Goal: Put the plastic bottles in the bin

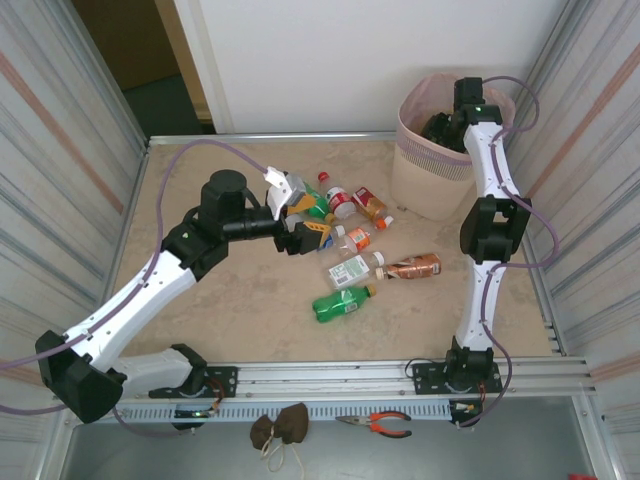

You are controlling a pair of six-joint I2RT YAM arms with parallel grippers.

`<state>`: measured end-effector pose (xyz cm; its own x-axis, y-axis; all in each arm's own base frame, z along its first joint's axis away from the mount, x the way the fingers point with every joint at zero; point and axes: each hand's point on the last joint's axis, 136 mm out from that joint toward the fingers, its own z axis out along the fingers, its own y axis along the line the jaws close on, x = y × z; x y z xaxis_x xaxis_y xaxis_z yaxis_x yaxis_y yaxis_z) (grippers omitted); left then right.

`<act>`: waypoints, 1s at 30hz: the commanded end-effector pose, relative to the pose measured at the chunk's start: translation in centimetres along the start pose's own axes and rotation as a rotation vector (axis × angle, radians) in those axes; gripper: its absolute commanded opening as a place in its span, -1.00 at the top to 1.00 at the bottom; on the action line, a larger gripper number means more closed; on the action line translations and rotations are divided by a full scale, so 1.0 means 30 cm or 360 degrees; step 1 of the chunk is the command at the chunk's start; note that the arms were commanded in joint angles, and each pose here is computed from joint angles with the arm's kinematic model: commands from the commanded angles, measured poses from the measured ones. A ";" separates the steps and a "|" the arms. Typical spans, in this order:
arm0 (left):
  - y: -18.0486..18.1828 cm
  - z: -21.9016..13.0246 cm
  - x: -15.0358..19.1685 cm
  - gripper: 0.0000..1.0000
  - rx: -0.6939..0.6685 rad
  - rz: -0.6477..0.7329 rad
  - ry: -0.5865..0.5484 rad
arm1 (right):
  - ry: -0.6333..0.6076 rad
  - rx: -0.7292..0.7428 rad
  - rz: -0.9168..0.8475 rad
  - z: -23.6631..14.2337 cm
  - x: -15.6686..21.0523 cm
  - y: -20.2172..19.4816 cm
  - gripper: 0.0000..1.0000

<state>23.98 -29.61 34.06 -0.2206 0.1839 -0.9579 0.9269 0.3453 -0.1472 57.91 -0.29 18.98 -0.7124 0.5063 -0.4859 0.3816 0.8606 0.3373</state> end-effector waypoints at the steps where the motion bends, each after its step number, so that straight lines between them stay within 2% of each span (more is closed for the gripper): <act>1: 0.002 -0.029 -0.004 -0.64 -0.0040 -0.0017 -0.0011 | 0.0014 0.0086 -0.0022 -0.025 0.005 -0.037 -0.38; 9: -0.009 -0.036 0.016 -0.64 -0.0026 -0.0023 -0.0021 | -0.0101 0.0053 -0.0071 -0.176 -0.052 -0.007 -0.61; 23: -0.009 -0.022 0.081 -0.60 -0.0052 -0.0106 0.0089 | -0.0286 -0.0012 -0.0168 -0.458 -0.094 0.045 -0.61; 30: -0.038 0.022 0.194 -0.56 -0.0086 -0.0145 0.0301 | -0.0311 -0.0112 -0.0218 -0.579 -0.039 0.089 -0.60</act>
<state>22.12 -29.66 30.33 -0.3197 0.2648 -0.9098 0.9014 0.3809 -0.2059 51.53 -0.47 32.34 -0.6282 0.4287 -0.6493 0.2899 0.9034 0.3160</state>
